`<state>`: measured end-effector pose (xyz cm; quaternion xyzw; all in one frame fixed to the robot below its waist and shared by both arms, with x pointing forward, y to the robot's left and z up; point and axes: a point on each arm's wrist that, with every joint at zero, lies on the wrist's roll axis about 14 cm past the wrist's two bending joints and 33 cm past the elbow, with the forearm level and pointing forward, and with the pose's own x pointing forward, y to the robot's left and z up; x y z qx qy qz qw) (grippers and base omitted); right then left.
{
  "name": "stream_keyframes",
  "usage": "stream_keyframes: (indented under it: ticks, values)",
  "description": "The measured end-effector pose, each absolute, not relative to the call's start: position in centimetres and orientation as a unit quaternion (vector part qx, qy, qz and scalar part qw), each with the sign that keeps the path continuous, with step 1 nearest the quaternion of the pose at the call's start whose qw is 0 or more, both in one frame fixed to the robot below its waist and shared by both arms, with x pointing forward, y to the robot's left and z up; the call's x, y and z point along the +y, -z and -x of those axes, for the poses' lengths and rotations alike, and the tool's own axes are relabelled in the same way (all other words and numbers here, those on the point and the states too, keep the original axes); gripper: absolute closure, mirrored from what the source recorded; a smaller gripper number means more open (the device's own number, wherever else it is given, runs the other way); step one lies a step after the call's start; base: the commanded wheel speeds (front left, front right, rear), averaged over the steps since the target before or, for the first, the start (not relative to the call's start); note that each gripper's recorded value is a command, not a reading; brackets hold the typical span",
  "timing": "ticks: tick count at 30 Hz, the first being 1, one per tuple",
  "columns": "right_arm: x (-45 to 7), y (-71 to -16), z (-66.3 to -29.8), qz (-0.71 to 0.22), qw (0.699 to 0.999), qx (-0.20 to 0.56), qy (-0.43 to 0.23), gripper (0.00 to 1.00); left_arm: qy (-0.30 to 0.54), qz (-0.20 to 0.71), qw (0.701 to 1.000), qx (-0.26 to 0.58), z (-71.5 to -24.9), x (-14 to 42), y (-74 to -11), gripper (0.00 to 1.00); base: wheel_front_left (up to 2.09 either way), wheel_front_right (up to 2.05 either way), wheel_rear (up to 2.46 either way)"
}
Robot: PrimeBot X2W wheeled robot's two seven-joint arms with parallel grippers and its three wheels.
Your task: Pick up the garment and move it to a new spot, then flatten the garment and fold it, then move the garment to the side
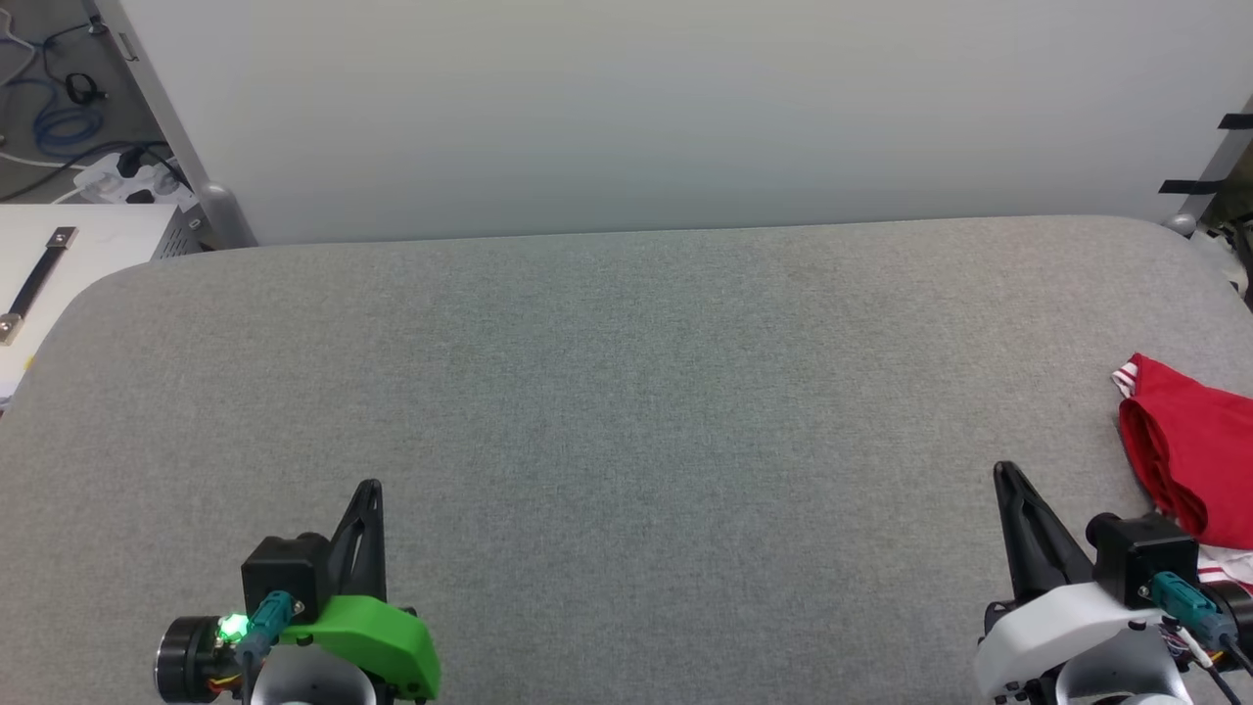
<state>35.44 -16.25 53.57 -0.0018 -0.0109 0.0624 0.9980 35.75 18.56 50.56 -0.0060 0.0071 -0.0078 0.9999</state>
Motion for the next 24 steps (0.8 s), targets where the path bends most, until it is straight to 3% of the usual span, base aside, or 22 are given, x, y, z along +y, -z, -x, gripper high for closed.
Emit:
stream_keyframes:
  ticks: [24]
  values:
    - [-16.15,-52.78,-36.04,0.012,0.998,0.001,-0.064,1.0,0.003,-0.008,1.0,0.011,-36.24,18.3,-51.19,1.0,0.0,0.0,0.0]
